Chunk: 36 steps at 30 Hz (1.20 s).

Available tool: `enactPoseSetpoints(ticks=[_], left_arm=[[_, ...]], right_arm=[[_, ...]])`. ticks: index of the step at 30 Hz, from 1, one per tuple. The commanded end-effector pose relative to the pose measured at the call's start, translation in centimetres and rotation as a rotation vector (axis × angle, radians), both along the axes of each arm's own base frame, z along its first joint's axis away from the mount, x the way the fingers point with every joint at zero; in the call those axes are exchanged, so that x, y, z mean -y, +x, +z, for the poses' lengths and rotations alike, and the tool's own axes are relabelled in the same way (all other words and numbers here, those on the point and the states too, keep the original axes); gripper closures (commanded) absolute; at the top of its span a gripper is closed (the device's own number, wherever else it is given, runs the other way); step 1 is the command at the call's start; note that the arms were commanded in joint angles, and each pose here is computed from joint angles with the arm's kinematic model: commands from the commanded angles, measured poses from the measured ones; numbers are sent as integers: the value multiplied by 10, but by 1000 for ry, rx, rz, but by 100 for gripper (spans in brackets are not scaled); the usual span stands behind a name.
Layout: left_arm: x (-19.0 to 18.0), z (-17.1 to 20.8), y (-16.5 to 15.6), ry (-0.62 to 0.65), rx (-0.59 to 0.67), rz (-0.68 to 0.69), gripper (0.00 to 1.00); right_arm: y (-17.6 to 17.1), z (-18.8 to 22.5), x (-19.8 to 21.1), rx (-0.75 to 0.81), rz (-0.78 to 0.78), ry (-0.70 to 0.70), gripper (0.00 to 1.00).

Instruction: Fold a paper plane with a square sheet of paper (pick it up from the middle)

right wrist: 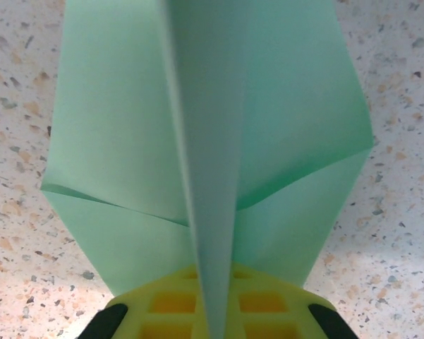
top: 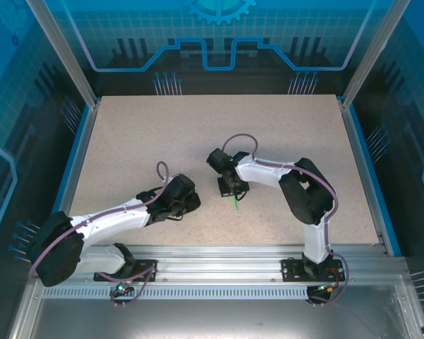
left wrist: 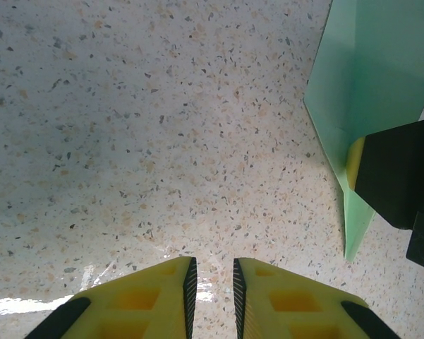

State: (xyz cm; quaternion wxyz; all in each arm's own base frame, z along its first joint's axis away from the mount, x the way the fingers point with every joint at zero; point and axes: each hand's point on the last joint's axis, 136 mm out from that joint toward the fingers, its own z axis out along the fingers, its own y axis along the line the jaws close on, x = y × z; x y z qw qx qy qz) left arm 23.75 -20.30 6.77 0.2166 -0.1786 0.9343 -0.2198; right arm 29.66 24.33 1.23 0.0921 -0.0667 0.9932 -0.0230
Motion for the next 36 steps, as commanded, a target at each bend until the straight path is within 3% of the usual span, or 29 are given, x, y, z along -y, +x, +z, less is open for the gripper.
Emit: enactPoseSetpoints(ticks=[1,10,20,24,32,36], left_arm=[[-10,-2,-3,28,1,13,75],[-10,1,-3,25,9,11,75],[-9,9,0,31,33,-3,74],[-9,12,1,36,41,-6,73],[-15,25,5,53,101,-6,71],[-26,36,7,79,162,5,68]], right_arm=[[-9,-32,7,-50,0,-66,95],[-3,-12,-1,-23,12,-21,88],[2,78,-4,154,38,86,66],[0,115,0,234,51,131,64],[-8,214,43,586,51,141,54],[-14,251,91,797,-1,75,40]])
